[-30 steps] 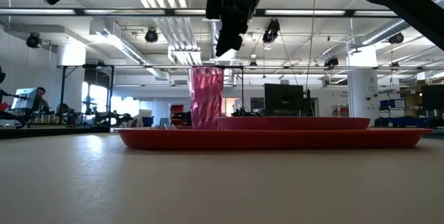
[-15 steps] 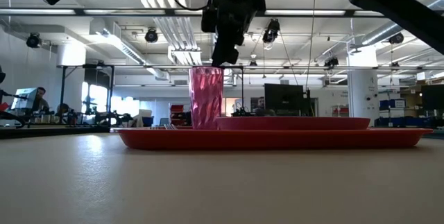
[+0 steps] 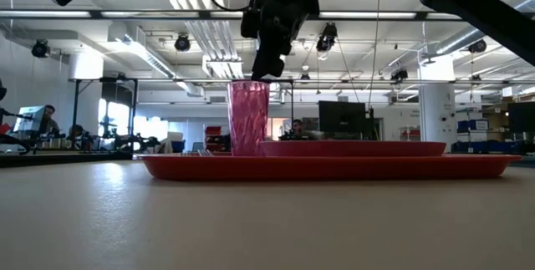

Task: Pick and place plate/cup/fork/spoon on tray
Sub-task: Put the red cup on the top right of the red tray

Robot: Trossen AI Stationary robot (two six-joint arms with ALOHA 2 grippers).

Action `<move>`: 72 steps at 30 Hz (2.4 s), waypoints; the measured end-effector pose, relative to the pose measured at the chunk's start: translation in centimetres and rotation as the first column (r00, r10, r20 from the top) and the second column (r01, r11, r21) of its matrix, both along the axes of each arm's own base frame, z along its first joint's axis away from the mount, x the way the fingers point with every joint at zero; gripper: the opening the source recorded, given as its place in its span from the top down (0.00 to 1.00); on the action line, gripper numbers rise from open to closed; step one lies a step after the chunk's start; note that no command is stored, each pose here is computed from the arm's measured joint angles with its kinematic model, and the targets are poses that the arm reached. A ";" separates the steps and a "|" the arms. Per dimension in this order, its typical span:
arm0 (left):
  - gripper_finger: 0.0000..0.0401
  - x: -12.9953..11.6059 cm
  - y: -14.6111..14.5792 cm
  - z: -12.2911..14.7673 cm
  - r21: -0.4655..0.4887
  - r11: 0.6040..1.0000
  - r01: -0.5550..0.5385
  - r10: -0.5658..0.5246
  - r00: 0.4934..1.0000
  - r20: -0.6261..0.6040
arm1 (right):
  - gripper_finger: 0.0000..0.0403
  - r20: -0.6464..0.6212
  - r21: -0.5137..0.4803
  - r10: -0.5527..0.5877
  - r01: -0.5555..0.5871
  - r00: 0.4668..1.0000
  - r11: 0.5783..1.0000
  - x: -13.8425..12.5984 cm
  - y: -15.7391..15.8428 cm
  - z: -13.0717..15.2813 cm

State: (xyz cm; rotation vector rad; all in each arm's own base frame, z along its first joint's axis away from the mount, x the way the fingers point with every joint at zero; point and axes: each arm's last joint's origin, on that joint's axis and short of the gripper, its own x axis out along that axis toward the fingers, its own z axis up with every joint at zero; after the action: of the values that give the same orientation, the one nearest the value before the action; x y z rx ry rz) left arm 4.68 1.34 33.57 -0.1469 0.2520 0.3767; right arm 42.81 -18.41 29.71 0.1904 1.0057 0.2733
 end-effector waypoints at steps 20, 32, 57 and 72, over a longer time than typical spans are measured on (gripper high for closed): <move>0.91 0.2 0.0 -0.3 -0.001 1.000 0.000 0.000 1.000 -0.006 | 0.62 -0.144 -0.328 -0.046 -0.004 0.989 0.945 -0.6 2.6 1.6; 0.91 0.6 0.1 -1.0 -0.043 0.999 -0.013 0.012 1.000 -0.007 | 0.57 -0.132 -0.278 0.015 -0.052 0.991 0.959 -0.5 3.1 1.5; 0.91 0.3 0.1 -0.7 -0.038 0.999 -0.011 0.012 1.000 0.011 | 0.58 -0.043 -0.221 0.027 -0.036 0.999 0.975 0.5 2.8 1.2; 0.91 0.1 0.0 -0.7 -0.037 0.999 -0.011 0.011 1.000 0.018 | 0.60 -0.125 -0.176 0.036 -0.058 0.992 0.983 1.7 1.2 -3.1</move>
State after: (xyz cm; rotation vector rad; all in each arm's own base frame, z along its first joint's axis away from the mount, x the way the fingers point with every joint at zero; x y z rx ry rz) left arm 4.82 1.36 32.89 -0.1884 0.2400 0.3815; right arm 44.54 -17.17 26.61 0.0191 1.1502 0.2149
